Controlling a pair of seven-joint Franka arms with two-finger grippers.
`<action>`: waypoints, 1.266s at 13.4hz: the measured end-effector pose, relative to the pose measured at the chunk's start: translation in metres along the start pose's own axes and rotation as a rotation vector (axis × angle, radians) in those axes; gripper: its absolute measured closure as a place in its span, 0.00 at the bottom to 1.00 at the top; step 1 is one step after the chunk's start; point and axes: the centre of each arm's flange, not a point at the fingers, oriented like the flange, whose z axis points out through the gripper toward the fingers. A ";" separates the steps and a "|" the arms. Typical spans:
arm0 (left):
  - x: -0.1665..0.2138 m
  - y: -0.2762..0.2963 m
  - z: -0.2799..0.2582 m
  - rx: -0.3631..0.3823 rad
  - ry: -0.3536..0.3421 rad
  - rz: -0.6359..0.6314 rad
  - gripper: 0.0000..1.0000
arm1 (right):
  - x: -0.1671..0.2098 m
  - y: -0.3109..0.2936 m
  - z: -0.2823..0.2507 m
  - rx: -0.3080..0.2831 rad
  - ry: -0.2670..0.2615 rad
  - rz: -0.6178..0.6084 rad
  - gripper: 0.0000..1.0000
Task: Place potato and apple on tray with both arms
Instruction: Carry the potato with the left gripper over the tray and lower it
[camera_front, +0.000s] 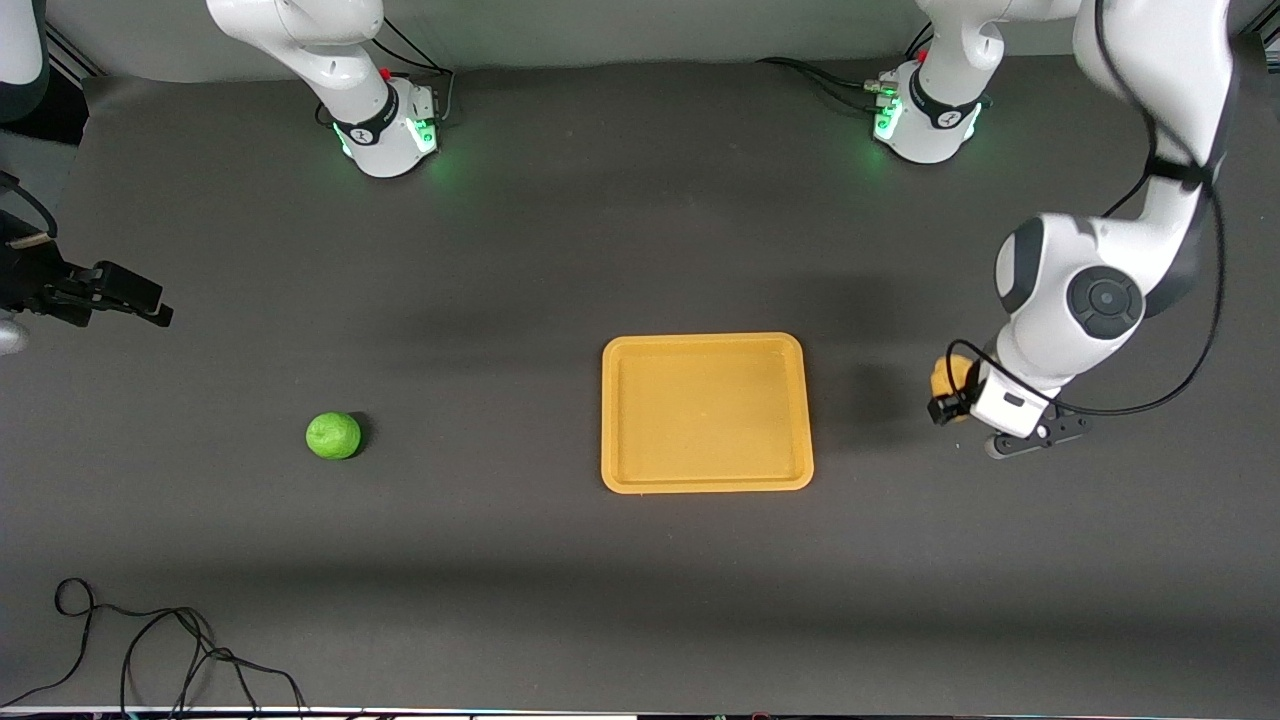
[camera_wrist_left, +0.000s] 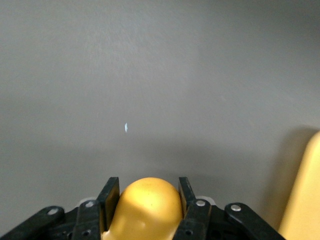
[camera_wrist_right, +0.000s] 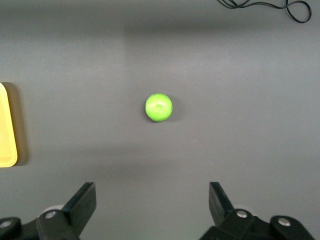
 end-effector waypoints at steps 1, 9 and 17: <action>-0.004 0.013 -0.033 0.023 -0.016 -0.005 0.46 | 0.000 0.000 0.000 0.000 0.000 0.001 0.00; -0.078 0.143 -0.047 0.076 -0.029 -0.060 0.46 | 0.000 0.002 0.000 0.000 0.000 0.003 0.00; -0.146 0.242 0.084 0.130 0.054 -0.108 0.46 | 0.000 0.002 0.001 0.000 -0.002 0.003 0.00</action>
